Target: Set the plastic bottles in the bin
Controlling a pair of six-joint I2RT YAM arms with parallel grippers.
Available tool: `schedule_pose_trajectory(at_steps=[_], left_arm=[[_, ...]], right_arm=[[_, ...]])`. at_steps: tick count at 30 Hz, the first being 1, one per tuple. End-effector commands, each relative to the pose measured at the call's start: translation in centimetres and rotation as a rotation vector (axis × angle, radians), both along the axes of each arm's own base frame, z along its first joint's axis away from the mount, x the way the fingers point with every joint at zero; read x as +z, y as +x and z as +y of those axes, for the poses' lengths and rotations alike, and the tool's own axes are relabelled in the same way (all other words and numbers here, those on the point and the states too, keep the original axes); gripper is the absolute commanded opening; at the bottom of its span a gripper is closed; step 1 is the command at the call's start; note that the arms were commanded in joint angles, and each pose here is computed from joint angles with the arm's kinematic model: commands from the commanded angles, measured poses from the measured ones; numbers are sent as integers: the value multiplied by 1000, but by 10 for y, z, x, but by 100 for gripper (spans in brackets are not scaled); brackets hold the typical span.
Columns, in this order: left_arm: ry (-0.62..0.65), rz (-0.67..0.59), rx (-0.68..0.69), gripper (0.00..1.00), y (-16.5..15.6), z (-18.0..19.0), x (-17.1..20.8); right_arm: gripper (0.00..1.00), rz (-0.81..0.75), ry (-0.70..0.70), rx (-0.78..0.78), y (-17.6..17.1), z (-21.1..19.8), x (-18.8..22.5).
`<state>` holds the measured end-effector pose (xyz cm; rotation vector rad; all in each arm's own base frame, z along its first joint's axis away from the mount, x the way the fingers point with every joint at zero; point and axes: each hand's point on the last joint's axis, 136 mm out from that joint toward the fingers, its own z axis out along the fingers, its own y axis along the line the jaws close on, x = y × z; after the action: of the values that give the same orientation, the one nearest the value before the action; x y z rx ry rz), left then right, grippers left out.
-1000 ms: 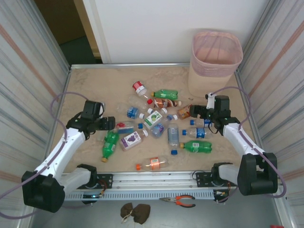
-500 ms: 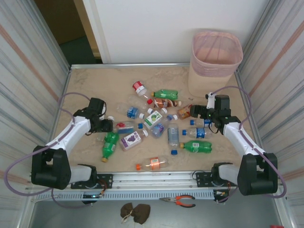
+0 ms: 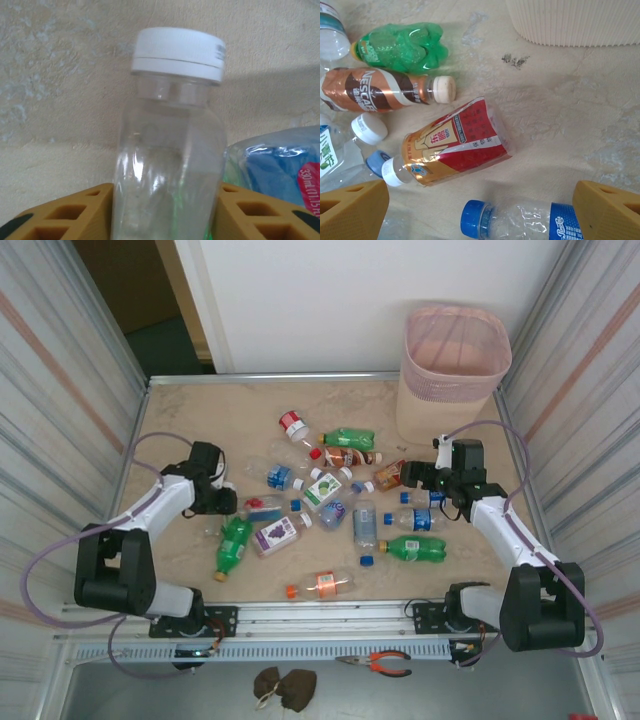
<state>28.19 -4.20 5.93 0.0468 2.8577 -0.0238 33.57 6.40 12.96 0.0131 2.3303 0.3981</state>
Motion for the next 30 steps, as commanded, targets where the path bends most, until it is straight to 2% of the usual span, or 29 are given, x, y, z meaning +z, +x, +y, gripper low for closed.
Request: schedule_pose_trajectory(at_steps=[1,8,12,19,25,30], left_arm=[[-1,-36,-21,45,15,0,11],[9,-106,-31,42,25,3,42],[-69,-200,-29,42,35,-2,78],[-435,-505,-144,41,52,-49,176],[-821,-781,-429,40,35,-102,283],[-997,-926,-650,36,12,-124,351]], right_arm=[[93,-30,17,-26,5,0,19],[93,-75,41,5,1,9,39],[93,-125,81,60,-3,23,60],[93,-250,186,264,-19,74,114],[94,-370,288,516,-46,128,168],[92,-432,362,744,-76,170,213]])
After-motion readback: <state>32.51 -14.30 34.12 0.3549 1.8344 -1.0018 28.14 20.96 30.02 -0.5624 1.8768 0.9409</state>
